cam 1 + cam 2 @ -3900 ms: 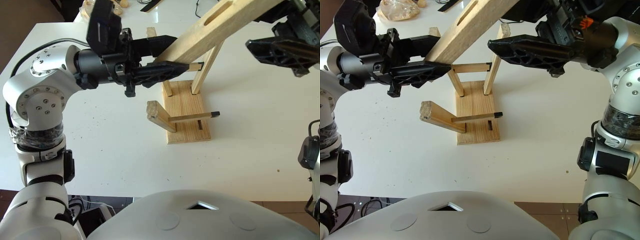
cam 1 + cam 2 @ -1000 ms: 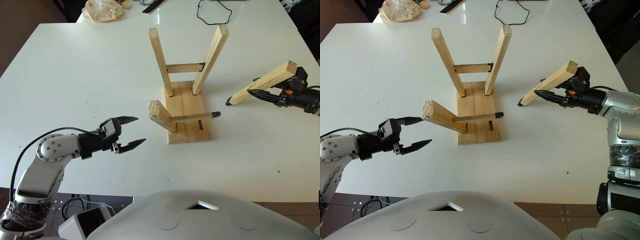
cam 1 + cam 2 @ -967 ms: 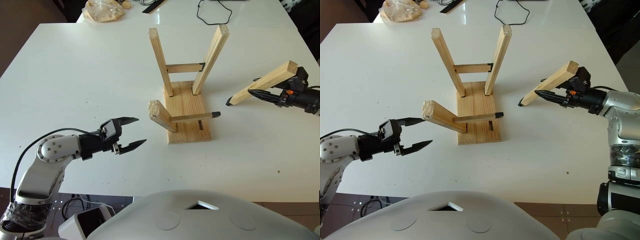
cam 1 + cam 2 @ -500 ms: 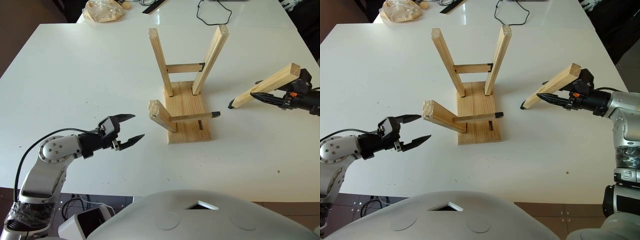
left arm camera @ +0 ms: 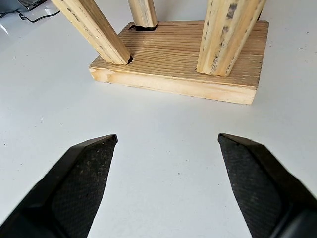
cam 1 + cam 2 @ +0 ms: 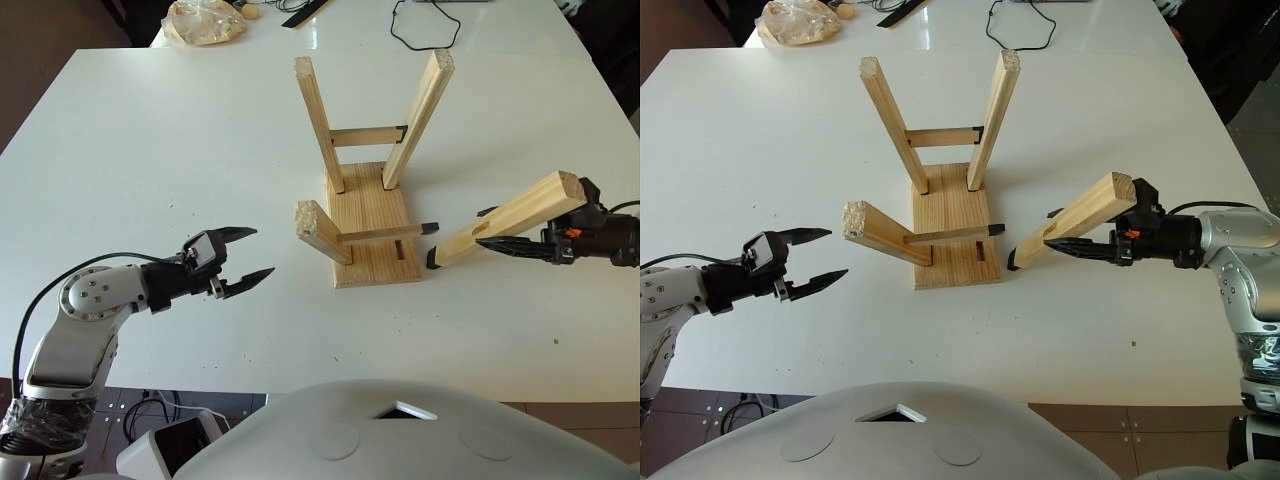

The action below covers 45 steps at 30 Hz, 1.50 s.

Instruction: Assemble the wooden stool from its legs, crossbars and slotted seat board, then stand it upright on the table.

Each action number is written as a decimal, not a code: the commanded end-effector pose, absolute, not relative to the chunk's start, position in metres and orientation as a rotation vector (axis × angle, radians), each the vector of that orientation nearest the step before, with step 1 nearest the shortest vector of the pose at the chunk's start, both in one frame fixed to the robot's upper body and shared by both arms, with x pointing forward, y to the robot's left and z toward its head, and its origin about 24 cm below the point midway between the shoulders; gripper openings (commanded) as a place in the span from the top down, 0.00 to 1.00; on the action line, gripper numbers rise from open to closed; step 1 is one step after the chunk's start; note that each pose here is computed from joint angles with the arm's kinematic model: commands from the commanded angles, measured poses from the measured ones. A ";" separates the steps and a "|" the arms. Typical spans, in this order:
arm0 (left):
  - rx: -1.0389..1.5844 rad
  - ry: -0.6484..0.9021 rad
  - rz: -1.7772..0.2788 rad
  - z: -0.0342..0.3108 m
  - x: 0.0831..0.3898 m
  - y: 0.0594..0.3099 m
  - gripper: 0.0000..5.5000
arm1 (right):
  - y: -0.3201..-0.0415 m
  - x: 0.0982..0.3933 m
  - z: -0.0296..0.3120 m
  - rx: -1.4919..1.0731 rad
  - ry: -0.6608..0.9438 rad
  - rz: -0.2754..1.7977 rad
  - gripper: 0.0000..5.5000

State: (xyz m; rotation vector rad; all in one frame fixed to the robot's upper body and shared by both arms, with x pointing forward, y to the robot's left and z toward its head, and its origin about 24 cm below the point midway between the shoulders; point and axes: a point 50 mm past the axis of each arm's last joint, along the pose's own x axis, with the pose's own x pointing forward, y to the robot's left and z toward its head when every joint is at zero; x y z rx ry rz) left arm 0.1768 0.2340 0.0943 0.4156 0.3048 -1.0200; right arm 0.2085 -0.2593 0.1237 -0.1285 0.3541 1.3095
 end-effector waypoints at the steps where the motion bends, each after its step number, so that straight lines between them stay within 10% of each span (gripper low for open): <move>1: 0.404 0.265 -0.987 0.104 0.187 0.238 0.31 | -0.251 0.195 0.096 -0.034 0.527 1.330 0.64; 28: 0.392 0.295 -1.038 0.096 0.177 0.232 0.31 | -0.227 0.215 0.176 -0.252 0.240 1.381 0.64; 45: 0.395 0.296 -1.061 0.100 0.182 0.235 0.31 | -0.248 0.207 0.126 -0.313 0.431 1.322 0.64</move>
